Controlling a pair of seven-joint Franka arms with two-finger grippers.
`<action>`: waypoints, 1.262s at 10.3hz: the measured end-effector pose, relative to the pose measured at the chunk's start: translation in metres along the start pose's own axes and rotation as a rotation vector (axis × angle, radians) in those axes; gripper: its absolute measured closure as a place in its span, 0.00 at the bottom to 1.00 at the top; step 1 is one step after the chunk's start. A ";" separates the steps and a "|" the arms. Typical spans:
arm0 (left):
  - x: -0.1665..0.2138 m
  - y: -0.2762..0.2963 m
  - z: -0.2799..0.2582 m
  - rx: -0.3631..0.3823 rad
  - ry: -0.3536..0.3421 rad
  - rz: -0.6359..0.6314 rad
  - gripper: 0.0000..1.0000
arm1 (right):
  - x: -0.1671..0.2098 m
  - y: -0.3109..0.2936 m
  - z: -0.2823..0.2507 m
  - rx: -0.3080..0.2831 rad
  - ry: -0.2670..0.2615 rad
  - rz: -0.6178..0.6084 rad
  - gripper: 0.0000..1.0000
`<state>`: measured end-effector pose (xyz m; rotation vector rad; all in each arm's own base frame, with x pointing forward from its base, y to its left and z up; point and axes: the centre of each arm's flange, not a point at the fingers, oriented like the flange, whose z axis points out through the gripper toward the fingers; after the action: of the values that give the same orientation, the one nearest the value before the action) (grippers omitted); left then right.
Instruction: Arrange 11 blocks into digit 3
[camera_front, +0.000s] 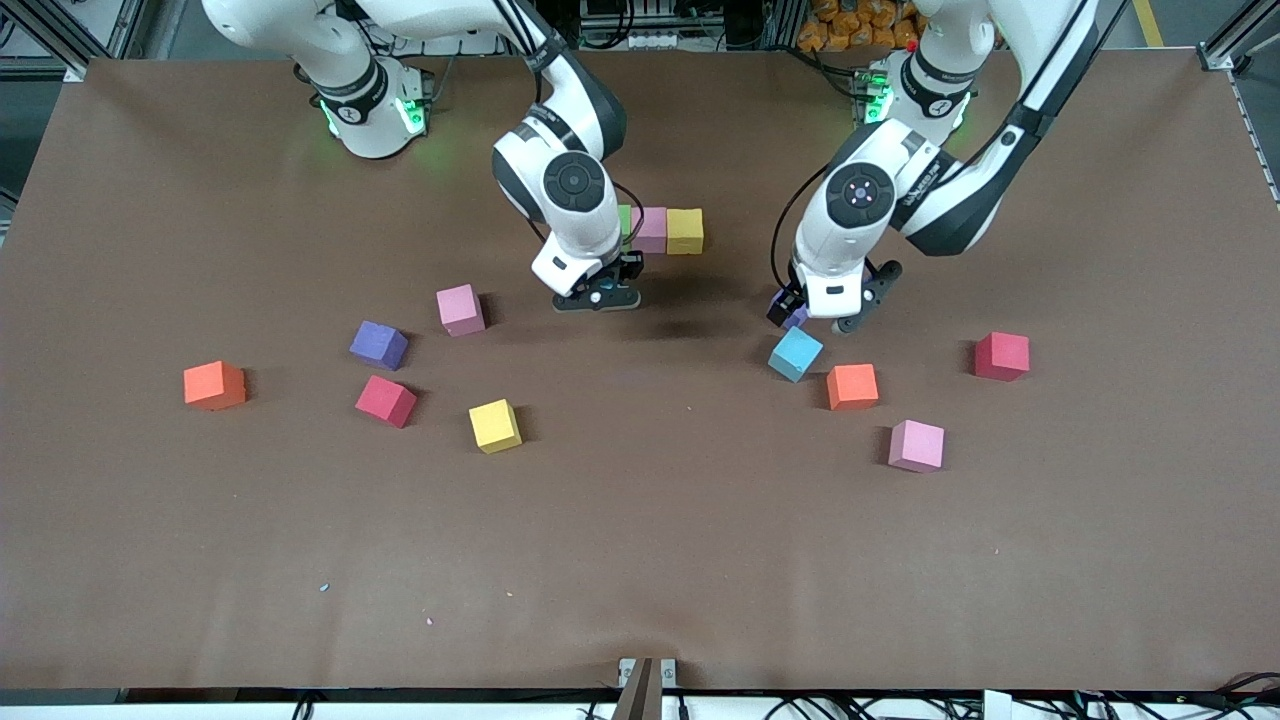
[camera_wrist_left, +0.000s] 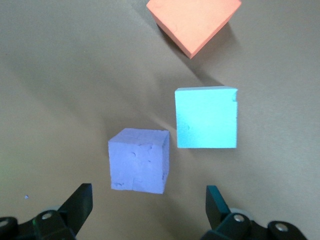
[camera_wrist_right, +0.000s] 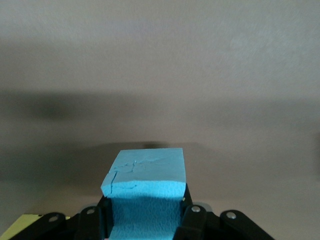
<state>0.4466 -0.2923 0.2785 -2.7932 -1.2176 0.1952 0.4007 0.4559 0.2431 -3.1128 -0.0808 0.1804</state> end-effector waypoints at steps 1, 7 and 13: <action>0.000 0.000 0.010 0.017 -0.012 0.015 0.00 | -0.006 0.000 0.007 0.000 0.005 0.011 0.48; 0.003 -0.002 0.048 0.071 -0.049 0.052 0.00 | -0.023 -0.003 0.023 0.000 0.015 0.085 0.48; 0.009 -0.012 0.071 0.038 -0.060 0.024 0.00 | -0.037 -0.007 0.033 0.001 0.023 0.097 0.48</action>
<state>0.4328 -0.2757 0.2097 -2.7896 -1.1808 0.3027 0.3596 0.4617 0.2145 -3.1185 0.0709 0.1465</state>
